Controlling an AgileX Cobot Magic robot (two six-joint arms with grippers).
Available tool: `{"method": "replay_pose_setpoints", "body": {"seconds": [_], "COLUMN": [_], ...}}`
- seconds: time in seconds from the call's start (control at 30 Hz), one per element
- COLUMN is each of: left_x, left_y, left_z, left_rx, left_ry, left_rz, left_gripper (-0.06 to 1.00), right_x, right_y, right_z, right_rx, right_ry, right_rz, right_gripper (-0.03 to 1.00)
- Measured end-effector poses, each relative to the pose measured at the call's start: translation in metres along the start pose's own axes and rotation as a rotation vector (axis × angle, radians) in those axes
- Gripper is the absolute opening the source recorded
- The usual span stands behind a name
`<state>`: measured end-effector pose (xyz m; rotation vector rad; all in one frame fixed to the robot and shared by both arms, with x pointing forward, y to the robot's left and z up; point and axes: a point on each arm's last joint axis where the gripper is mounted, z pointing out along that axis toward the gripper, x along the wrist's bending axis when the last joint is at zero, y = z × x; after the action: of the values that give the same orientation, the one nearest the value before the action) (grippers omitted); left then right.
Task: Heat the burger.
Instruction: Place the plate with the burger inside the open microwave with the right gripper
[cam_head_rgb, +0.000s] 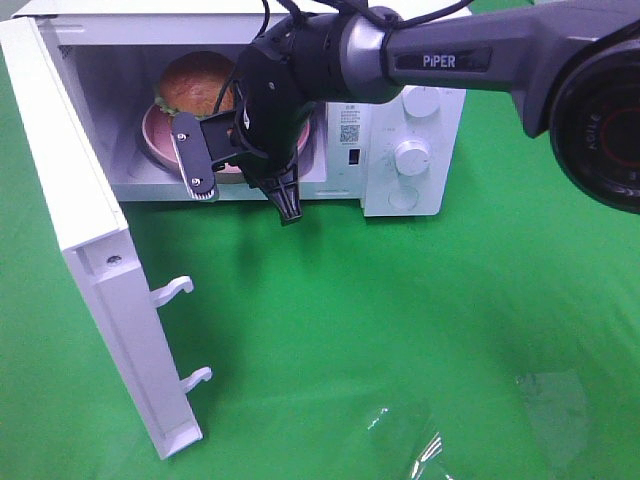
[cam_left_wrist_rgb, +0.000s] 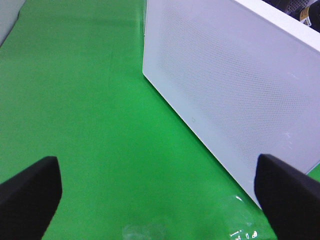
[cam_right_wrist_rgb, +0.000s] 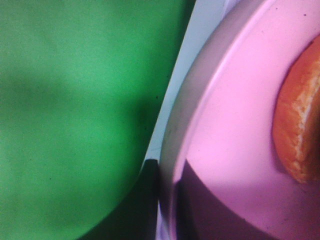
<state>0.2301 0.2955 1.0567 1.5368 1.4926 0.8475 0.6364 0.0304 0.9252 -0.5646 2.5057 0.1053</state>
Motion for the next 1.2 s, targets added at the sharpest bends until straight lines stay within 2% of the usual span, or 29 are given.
{"method": "replay_pose_setpoints", "body": {"seconds": [0.17,0.23,0.33,0.4,0.5,0.53,0.63,0.9,1.2], "left_x": [0.000,0.000,0.000,0.000,0.000,0.000,0.000,0.000,0.000], "left_y": [0.000,0.000,0.000,0.000,0.000,0.000,0.000,0.000,0.000], "left_z": [0.000,0.000,0.000,0.000,0.000,0.000,0.000,0.000,0.000], "left_rx": [0.000,0.000,0.000,0.000,0.000,0.000,0.000,0.000,0.000], "left_ry": [0.000,0.000,0.000,0.000,0.000,0.000,0.000,0.000,0.000], "left_rz": [0.000,0.000,0.000,0.000,0.000,0.000,0.000,0.000,0.000], "left_gripper": [0.96,0.96,0.96,0.96,0.96,0.96,0.96,0.96,0.96], "right_x": [0.000,-0.003,-0.003,-0.006,-0.006,-0.006,-0.006,-0.006,-0.014], "right_y": [0.000,0.001,0.001,0.002,0.002,0.002,0.002,0.002,0.001], "right_z": [0.000,0.000,0.000,-0.001,-0.001,-0.001,-0.001,-0.001,-0.015], "right_rx": [-0.001,-0.011,-0.015,-0.024,-0.025,-0.028,-0.029,-0.029,-0.039], "right_ry": [-0.001,-0.026,-0.032,-0.050,-0.053,-0.059,-0.059,-0.059,-0.085], "right_rz": [-0.002,0.001,0.005,0.030,0.034,0.046,0.066,0.079,0.161], "right_gripper": [0.08,0.14,0.16,0.26,0.29,0.34,0.38,0.39,0.43]}}
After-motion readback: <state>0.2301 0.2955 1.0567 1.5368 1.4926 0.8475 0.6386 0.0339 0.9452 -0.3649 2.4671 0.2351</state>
